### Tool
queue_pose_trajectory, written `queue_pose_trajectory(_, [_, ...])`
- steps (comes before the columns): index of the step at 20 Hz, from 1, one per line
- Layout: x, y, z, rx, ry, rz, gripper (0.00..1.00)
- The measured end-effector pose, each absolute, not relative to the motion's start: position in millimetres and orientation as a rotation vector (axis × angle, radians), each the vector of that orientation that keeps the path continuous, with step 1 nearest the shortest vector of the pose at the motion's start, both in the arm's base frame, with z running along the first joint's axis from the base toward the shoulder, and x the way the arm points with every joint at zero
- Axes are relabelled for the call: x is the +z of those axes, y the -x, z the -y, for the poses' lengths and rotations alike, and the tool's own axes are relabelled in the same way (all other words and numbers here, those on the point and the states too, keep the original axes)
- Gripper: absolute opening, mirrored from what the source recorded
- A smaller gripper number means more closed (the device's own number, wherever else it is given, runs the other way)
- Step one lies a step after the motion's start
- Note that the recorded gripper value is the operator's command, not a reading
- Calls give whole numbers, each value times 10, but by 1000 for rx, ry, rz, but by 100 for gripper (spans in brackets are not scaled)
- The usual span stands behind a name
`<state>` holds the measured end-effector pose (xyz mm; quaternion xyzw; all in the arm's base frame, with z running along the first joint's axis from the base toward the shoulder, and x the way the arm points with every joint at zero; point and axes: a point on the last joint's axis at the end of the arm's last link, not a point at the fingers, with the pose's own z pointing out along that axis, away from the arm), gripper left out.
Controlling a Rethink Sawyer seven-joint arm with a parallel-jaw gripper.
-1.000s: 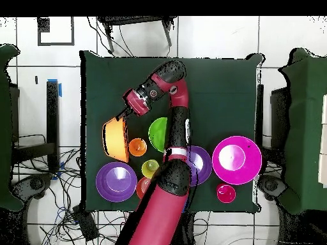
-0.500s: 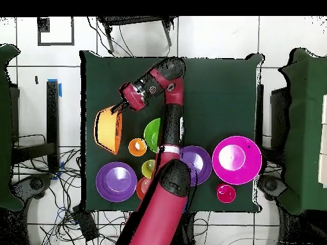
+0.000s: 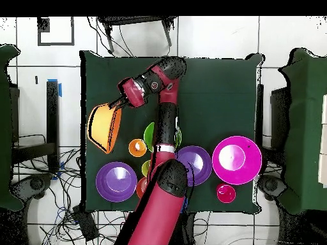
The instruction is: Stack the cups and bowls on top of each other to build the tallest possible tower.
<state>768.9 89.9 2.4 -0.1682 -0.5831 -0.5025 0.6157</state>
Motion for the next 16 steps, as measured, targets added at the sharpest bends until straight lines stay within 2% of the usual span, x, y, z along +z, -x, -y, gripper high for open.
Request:
queue_pose_trajectory(7, [-25, -7676, -976, -1097, 423, 1362, 0])
queue_pose_trajectory(16, [-373, -7696, -1345, -922, 633, 1518, 0])
